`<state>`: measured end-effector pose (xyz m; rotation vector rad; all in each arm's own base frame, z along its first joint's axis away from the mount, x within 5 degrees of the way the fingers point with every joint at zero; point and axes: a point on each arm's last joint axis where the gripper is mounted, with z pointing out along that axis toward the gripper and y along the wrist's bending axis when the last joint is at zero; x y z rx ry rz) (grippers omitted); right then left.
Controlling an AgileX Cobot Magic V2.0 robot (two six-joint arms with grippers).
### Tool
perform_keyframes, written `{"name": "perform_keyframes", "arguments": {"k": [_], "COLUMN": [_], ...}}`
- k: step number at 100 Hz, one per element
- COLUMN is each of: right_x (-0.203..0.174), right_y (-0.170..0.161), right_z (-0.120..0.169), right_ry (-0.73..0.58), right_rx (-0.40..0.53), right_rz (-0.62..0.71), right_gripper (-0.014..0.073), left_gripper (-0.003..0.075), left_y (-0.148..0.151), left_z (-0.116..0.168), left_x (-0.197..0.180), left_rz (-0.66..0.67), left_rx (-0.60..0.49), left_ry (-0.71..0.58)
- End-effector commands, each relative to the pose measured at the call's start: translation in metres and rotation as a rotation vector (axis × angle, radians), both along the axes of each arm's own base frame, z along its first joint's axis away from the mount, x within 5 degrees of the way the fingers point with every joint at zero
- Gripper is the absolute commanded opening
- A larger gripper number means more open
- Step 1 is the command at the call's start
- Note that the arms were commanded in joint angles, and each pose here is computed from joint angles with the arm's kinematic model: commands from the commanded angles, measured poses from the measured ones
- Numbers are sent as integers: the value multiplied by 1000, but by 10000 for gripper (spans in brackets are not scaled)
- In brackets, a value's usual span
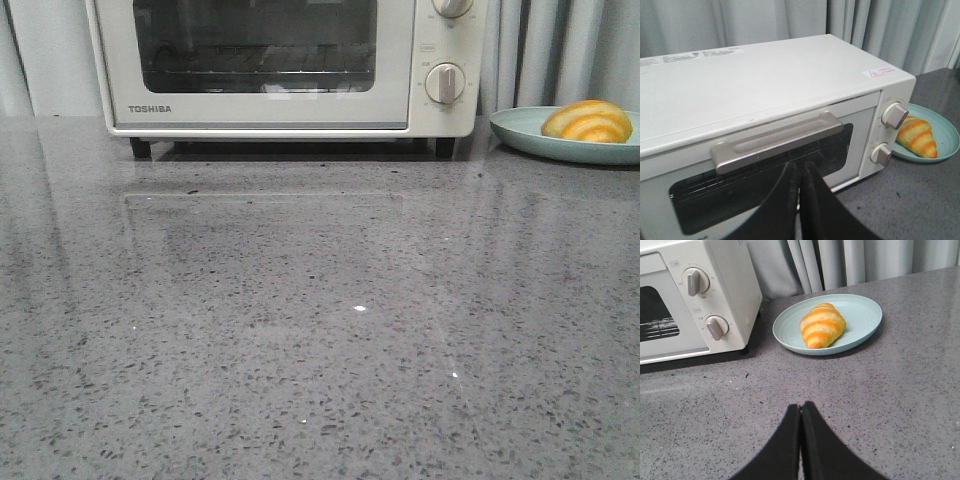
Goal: Put bread in oven
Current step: 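Hook the oven door handle with the left gripper and pull it down open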
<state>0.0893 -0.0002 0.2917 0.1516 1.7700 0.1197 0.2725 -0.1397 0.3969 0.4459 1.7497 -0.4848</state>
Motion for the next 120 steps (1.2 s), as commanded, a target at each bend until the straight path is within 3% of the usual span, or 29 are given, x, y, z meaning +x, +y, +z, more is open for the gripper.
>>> {"name": "perform_keyframes", "arguments": {"k": [1,47,67,86,120], "right_x": [2,2,2,2,2], "right_y": [-1,2,2,2,3], "right_z": [18,18,18,18,18], "right_ry": [-93,-99,-99,-99,-101], "right_rx": [-18,-16,-16,-16,-2], "right_rz": [-11,30,30,30,31], "right_gripper": [-48,-48,-48,-48,-48], "left_gripper": [-21,-21,-21,-22,-22], "left_y": [-8,-27,-31,-38,-31], "left_z": [20,-11,-19,-30,-64], "left_x": [16,85,87,80,42], "left_rz": [33,147,114,-5,-52], "left_rx": [-98,-60,-13,76,125], "left_ry": [-42,-67,-47,43,167]}}
